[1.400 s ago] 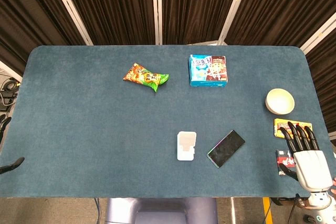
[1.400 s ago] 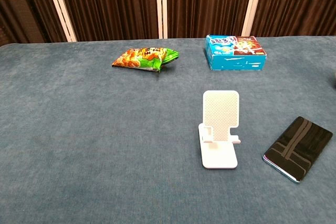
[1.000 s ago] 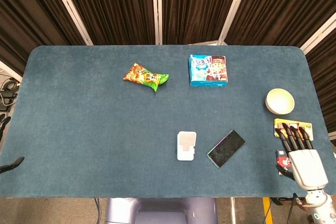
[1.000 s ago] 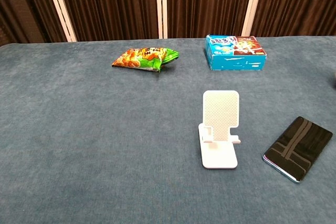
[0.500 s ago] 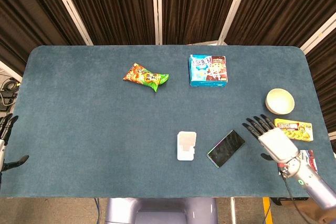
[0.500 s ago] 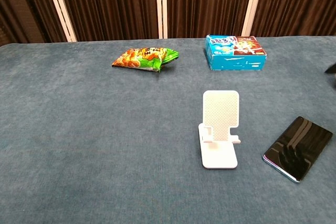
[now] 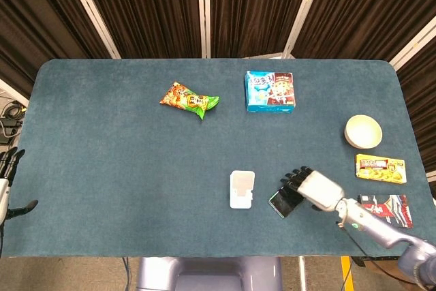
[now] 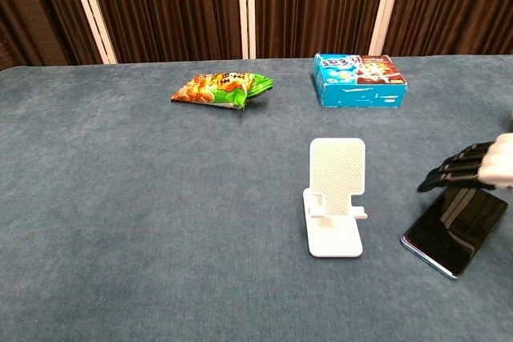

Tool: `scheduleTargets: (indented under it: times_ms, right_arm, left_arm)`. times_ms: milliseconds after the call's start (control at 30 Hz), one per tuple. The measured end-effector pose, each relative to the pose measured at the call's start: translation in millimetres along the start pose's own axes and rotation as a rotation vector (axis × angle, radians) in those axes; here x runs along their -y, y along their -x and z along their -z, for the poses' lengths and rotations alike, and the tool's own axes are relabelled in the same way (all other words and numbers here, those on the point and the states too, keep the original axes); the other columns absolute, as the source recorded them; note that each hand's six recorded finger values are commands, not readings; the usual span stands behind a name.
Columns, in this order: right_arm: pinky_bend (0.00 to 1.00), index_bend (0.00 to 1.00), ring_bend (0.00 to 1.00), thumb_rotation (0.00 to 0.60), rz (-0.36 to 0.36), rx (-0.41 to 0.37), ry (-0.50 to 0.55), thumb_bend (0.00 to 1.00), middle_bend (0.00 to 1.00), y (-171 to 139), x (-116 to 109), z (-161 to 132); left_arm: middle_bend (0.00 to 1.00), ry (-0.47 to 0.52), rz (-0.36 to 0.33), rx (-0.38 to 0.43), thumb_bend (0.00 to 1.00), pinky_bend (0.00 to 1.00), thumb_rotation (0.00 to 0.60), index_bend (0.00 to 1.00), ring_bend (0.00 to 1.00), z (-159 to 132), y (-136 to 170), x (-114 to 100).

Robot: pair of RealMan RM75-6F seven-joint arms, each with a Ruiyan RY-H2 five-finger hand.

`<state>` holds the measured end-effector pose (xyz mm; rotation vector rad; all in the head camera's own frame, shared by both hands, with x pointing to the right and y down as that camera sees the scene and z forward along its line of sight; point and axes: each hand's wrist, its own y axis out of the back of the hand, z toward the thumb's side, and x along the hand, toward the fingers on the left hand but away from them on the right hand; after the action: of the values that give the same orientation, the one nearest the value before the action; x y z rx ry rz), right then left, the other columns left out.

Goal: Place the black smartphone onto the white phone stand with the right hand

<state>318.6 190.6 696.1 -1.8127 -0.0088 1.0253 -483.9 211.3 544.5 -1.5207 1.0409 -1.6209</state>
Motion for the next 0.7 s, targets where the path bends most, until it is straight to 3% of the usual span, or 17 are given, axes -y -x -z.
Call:
scheduleTargets:
  times_ms: [200, 400, 467, 600, 700]
  right_arm:
    - [0.16, 0.15, 0.21, 0.600, 0.008, -0.024, -0.066, 0.12, 0.21, 16.6, 3.3, -5.7]
    - [0.15, 0.17, 0.20, 0.600, -0.012, -0.023, -0.140, 0.14, 0.23, 20.4, 8.2, -1.8]
    - [0.16, 0.25, 0.21, 0.600, -0.021, -0.021, -0.146, 0.17, 0.28, 20.4, 9.6, -0.7]
    - [0.29, 0.49, 0.35, 0.600, -0.043, -0.017, -0.171, 0.32, 0.47, 19.9, 13.5, 1.9]
    - [0.34, 0.57, 0.41, 0.600, -0.045, -0.019, -0.176, 0.42, 0.52, 19.2, 14.2, 2.8]
  left_arm:
    - [0.00, 0.002, -0.001, -0.003, 0.00, 0.00, 0.600, 0.00, 0.00, 0.8, -0.5, -0.4]
    - [0.00, 0.007, -0.001, -0.004, 0.00, 0.00, 0.600, 0.00, 0.00, 2.1, -0.5, -1.1]
    - [0.00, 0.007, -0.001, -0.002, 0.00, 0.00, 0.600, 0.00, 0.00, 1.7, -0.4, -1.2]
    - [0.00, 0.007, 0.001, 0.002, 0.00, 0.00, 0.600, 0.00, 0.00, 0.9, 0.2, -0.8]
    - [0.00, 0.007, 0.003, 0.003, 0.00, 0.00, 0.600, 0.00, 0.00, 0.5, 0.2, -0.2]
